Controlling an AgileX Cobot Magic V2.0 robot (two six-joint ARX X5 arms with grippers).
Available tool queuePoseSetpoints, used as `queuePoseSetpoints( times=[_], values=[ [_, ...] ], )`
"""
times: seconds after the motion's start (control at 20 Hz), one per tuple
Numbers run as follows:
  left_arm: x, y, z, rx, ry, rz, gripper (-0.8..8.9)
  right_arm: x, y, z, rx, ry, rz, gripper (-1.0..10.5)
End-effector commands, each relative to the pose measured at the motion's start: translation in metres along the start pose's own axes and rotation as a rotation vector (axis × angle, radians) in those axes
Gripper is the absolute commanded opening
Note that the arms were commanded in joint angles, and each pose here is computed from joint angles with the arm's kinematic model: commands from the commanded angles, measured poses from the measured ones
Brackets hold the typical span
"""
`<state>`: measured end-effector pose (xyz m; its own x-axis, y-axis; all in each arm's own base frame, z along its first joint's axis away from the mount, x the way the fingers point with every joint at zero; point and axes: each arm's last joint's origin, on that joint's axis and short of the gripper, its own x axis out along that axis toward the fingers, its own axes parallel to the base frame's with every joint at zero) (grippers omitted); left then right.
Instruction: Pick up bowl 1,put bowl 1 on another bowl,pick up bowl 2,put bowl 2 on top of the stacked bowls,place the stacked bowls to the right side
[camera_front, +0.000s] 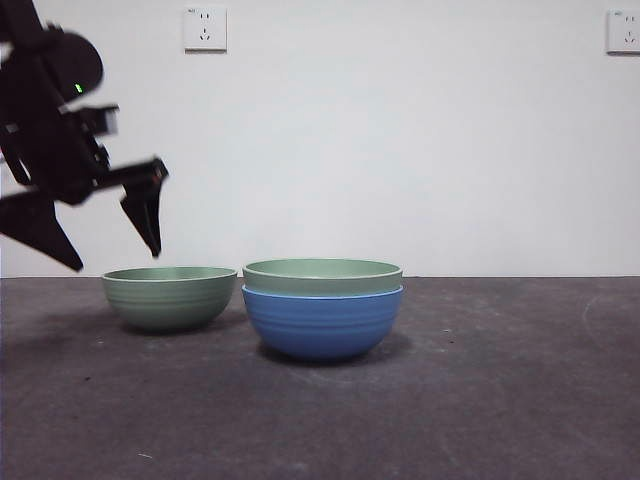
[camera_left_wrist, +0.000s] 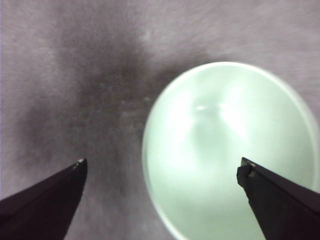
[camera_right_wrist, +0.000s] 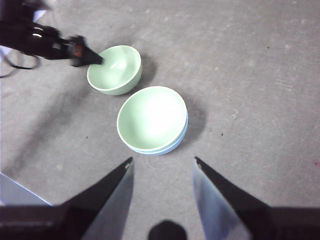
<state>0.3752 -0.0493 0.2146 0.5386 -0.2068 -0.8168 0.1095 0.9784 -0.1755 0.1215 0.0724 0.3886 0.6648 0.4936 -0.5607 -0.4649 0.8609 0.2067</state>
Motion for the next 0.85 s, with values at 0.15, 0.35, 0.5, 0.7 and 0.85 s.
queuePoseSetpoints(
  times=[0.15,0.35,0.5,0.7,0.85],
  values=[
    [0.0178,-0.0022,-0.0035,-0.012,0.019,0.029,4.77,-0.0018,-0.0002,-0.0024,0.025,0.001,-0.002,1.9],
    [0.0179,-0.0027,-0.004,-0.011,0.024,0.029,2.14,-0.0011,-0.0004,-0.0033,0.027,0.014,-0.005,1.9],
    [0.0178,-0.0025,-0.0059,-0.014,0.044,0.031,0.55,-0.0013,-0.0004,-0.0034,0.029,0.013,-0.005,1.9],
    [0.0178,-0.0026,-0.0062,-0.017,0.048,0.025,-0.12,-0.0013,-0.0004,-0.0034,0.029,0.014,-0.005,1.9],
    [0.0178,-0.0031,-0.0057,-0.016,0.043,0.019,-0.08,-0.0013,-0.0004,-0.0034,0.029,0.014,-0.005,1.9]
  ],
)
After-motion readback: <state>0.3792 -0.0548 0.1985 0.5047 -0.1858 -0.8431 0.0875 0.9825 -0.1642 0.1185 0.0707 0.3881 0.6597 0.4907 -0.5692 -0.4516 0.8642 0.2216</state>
